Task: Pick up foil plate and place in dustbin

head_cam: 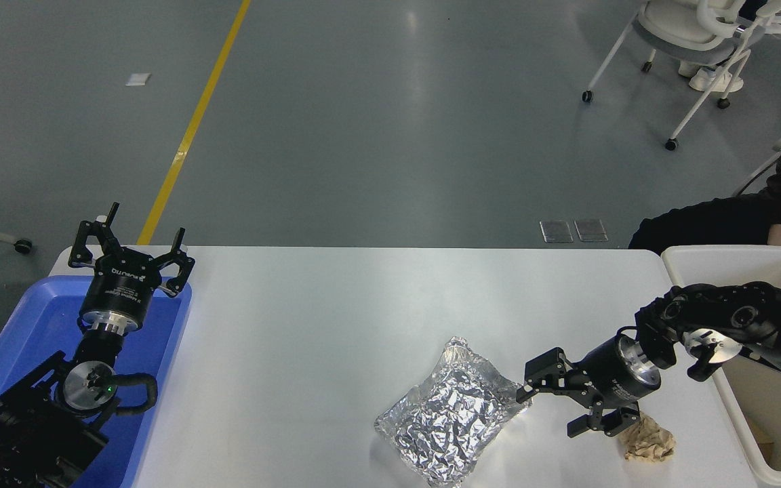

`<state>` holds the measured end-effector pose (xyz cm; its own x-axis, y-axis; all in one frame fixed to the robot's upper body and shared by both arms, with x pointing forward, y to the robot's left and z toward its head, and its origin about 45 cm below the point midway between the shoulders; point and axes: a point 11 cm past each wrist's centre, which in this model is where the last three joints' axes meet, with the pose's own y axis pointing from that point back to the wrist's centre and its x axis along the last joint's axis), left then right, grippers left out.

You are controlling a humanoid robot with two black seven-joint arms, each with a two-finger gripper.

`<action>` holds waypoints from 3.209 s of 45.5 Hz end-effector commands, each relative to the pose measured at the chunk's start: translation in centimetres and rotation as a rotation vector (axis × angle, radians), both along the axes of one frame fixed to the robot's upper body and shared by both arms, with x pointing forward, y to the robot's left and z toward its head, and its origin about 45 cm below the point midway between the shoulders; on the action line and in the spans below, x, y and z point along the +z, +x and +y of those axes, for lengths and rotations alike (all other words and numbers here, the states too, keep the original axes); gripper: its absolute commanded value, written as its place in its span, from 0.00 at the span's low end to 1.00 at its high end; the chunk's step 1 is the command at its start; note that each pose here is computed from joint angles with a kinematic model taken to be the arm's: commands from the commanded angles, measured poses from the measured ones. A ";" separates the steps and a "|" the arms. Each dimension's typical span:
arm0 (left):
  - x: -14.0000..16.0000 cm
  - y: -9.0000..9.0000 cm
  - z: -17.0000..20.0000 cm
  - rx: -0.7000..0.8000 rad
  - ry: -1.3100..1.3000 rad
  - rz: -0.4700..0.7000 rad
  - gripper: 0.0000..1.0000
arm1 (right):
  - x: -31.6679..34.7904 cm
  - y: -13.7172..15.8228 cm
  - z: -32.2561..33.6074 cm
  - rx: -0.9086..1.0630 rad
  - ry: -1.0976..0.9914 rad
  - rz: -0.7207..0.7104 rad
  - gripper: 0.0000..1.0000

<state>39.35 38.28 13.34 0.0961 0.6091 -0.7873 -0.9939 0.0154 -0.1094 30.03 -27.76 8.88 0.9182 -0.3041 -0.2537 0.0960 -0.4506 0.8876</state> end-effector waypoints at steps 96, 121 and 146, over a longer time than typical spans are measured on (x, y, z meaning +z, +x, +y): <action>0.0 0.0 0.0 -0.002 0.002 0.001 1.00 | 3.5 4.8 2.6 0.053 -0.073 -0.090 0.00; 0.0 0.0 0.0 -0.001 0.002 0.002 1.00 | 28.9 7.8 0.1 0.230 -0.388 -0.399 0.00; 0.0 0.1 0.0 0.000 0.001 0.000 1.00 | 35.5 6.2 -1.3 0.281 -0.546 -0.486 0.00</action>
<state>39.35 38.26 13.31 0.0950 0.6109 -0.7860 -0.9941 0.0163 -0.1074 36.75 -26.91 42.40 0.9606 -0.0299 0.2762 -0.2772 -0.0378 0.9601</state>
